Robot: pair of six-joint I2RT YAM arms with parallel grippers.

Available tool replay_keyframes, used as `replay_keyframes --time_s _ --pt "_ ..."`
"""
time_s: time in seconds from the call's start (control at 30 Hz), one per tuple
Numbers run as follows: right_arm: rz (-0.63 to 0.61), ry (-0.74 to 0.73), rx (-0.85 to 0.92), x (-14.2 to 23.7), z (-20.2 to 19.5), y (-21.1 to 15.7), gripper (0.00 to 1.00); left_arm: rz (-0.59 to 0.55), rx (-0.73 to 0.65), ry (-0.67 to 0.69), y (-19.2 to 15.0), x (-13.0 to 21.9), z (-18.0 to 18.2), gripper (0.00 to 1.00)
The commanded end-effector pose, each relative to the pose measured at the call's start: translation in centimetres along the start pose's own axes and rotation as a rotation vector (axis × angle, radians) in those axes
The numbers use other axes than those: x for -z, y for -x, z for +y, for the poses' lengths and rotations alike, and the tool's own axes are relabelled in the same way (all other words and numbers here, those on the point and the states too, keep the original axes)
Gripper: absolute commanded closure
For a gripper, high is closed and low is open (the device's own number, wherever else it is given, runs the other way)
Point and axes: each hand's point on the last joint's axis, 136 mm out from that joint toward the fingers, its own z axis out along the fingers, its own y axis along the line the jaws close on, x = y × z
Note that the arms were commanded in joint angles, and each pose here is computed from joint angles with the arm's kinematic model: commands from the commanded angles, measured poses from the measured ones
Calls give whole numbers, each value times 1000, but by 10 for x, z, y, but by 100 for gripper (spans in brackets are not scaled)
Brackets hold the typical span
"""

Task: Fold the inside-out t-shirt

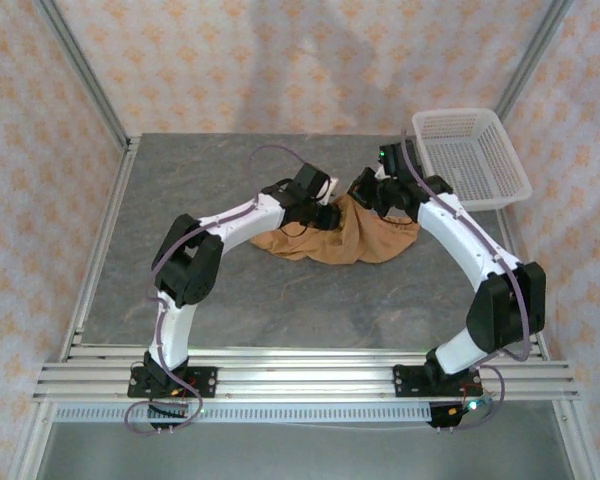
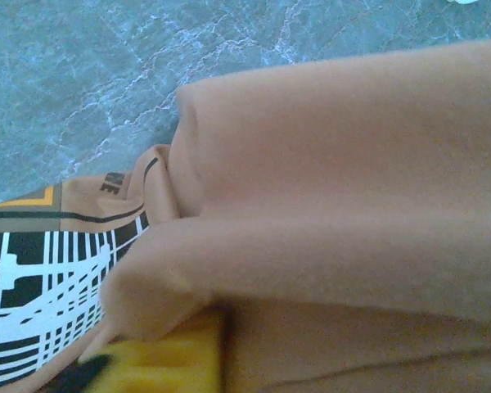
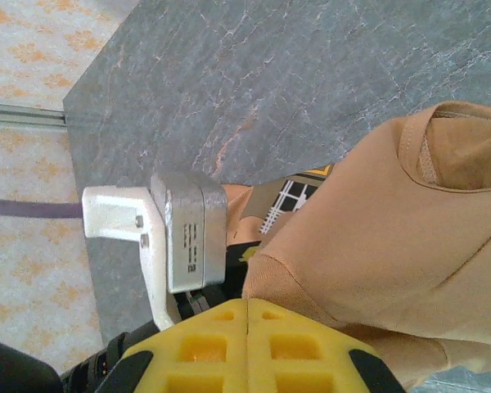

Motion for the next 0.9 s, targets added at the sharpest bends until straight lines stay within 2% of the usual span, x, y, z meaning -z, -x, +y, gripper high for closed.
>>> replay_keyframes --time_s 0.0,0.13,0.23,0.33,0.53,0.63,0.77,0.87 --pt "-20 -36 30 4 -12 -1 100 -18 -18 9 14 20 -8 100" --pt "-21 -168 28 -3 -58 0 100 -45 -56 -43 23 68 -30 100" --pt "-48 -229 21 -7 -81 8 100 -94 -63 -186 28 107 -58 100" --pt "-62 -286 35 -15 -97 21 100 -99 -48 -376 24 120 -81 100" --pt "53 -297 39 -45 -98 24 100 -37 3 -542 0 86 -86 100" --pt "33 -300 46 -34 -97 20 98 -29 26 -505 -10 67 -71 100" --pt "-24 -300 80 -3 -96 8 86 37 107 -385 -20 41 -39 100" --pt "6 -185 100 -1 -80 -20 69 84 154 -349 -28 25 -23 100"
